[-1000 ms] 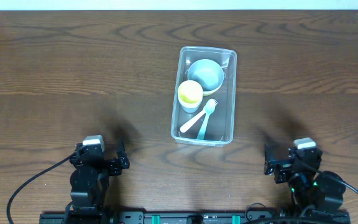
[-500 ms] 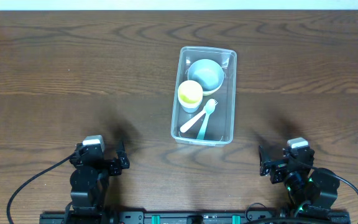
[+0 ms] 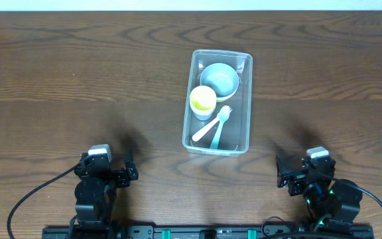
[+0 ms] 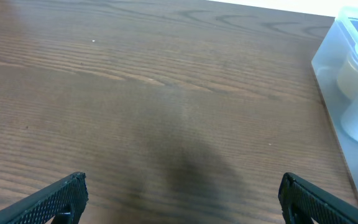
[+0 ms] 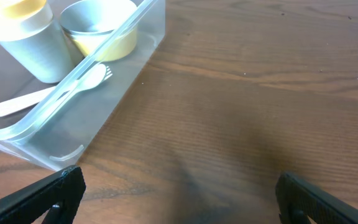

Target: Pack container

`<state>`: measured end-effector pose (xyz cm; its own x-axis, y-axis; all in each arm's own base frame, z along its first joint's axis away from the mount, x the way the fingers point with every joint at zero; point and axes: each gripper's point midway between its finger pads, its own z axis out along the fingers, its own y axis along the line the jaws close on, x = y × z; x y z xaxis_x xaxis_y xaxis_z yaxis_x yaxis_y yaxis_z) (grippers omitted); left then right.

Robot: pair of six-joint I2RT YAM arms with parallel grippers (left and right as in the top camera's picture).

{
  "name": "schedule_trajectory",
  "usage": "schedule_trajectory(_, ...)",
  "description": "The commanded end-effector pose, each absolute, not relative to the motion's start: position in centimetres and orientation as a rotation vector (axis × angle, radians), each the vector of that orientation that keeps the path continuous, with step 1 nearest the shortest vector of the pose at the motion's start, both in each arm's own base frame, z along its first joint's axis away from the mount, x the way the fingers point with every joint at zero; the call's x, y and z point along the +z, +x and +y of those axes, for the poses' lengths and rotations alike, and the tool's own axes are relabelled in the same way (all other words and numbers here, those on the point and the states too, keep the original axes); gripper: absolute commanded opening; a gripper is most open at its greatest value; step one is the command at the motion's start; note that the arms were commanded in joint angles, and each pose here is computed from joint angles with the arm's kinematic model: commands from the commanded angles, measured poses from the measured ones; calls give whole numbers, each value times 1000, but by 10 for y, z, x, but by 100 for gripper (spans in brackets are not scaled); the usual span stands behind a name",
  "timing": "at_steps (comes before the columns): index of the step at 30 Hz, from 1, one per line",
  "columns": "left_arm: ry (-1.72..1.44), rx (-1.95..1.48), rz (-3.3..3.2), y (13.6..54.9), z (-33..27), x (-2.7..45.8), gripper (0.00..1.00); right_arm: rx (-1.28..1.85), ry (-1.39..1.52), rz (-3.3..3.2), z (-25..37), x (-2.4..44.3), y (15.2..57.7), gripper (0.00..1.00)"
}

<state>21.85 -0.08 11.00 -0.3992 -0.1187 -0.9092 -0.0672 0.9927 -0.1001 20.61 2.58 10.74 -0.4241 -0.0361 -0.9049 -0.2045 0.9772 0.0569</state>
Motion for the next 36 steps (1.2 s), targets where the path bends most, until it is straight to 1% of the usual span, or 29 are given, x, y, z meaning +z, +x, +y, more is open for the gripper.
schedule_trajectory(1,-146,-57,1991,219,0,103,98,200,-205,1990,30,108,206,99)
schedule_trajectory(36,-146,-57,1991,219,0,103,98,200,-205,1990,30,108,206,99)
